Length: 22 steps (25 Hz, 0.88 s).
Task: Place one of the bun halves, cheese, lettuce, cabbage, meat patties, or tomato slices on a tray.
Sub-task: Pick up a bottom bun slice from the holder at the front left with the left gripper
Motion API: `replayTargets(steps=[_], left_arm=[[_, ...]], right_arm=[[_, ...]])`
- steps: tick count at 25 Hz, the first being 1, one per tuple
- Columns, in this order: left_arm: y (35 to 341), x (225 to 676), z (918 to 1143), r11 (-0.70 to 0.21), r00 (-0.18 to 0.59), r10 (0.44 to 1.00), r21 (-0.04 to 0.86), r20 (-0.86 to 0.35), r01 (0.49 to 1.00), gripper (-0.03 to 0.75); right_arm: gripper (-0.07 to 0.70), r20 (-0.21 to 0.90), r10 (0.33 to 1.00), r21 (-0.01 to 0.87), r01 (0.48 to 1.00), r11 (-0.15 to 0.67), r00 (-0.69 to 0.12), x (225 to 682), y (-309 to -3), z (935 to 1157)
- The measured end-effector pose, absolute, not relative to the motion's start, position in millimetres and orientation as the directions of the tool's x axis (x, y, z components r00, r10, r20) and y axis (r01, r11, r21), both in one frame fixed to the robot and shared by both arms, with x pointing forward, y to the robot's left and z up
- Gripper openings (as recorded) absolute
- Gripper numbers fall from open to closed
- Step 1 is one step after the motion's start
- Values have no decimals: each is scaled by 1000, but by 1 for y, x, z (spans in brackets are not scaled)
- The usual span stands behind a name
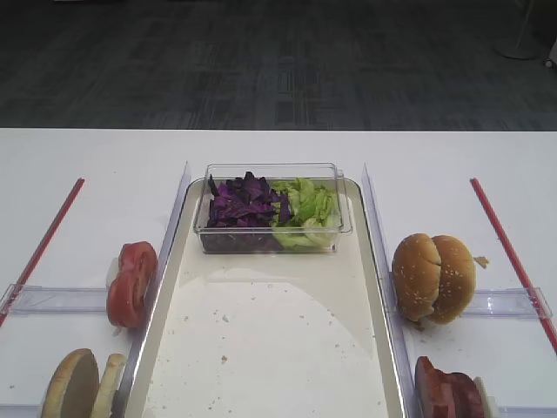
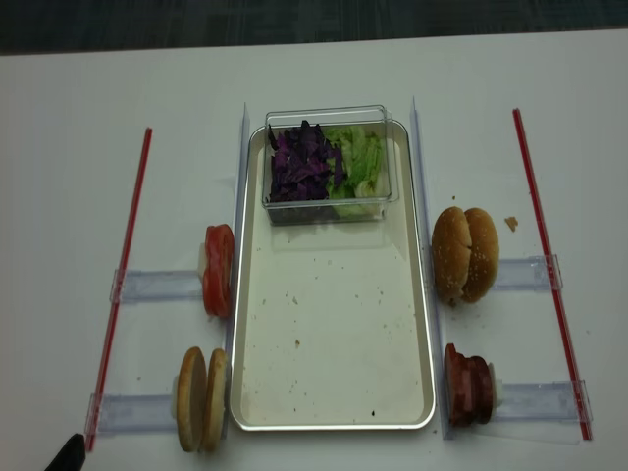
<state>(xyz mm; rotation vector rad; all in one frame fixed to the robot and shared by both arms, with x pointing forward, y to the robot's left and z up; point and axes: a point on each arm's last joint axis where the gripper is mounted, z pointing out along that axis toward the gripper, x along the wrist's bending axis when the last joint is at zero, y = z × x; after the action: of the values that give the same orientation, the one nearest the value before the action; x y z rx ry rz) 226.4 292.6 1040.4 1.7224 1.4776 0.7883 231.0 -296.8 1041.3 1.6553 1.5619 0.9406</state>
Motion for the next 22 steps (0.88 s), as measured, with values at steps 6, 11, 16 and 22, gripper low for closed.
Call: replayTargets(steps=[6, 11, 16, 22], left_arm=[[293, 226, 1040, -81, 155, 988, 834, -5, 546, 562], [293, 226, 1040, -81, 155, 988, 834, -5, 546, 562], [293, 226, 1040, -81, 155, 988, 834, -5, 546, 562], [293, 226, 1040, -81, 155, 988, 834, -5, 546, 562]], right_arm=[[319, 58, 998, 853, 518, -63, 25, 231, -297, 1041], [319, 58, 998, 853, 518, -63, 25, 231, -297, 1041], [319, 58, 998, 853, 518, -63, 25, 231, -297, 1041], [319, 58, 998, 853, 518, -63, 25, 231, -297, 1041]])
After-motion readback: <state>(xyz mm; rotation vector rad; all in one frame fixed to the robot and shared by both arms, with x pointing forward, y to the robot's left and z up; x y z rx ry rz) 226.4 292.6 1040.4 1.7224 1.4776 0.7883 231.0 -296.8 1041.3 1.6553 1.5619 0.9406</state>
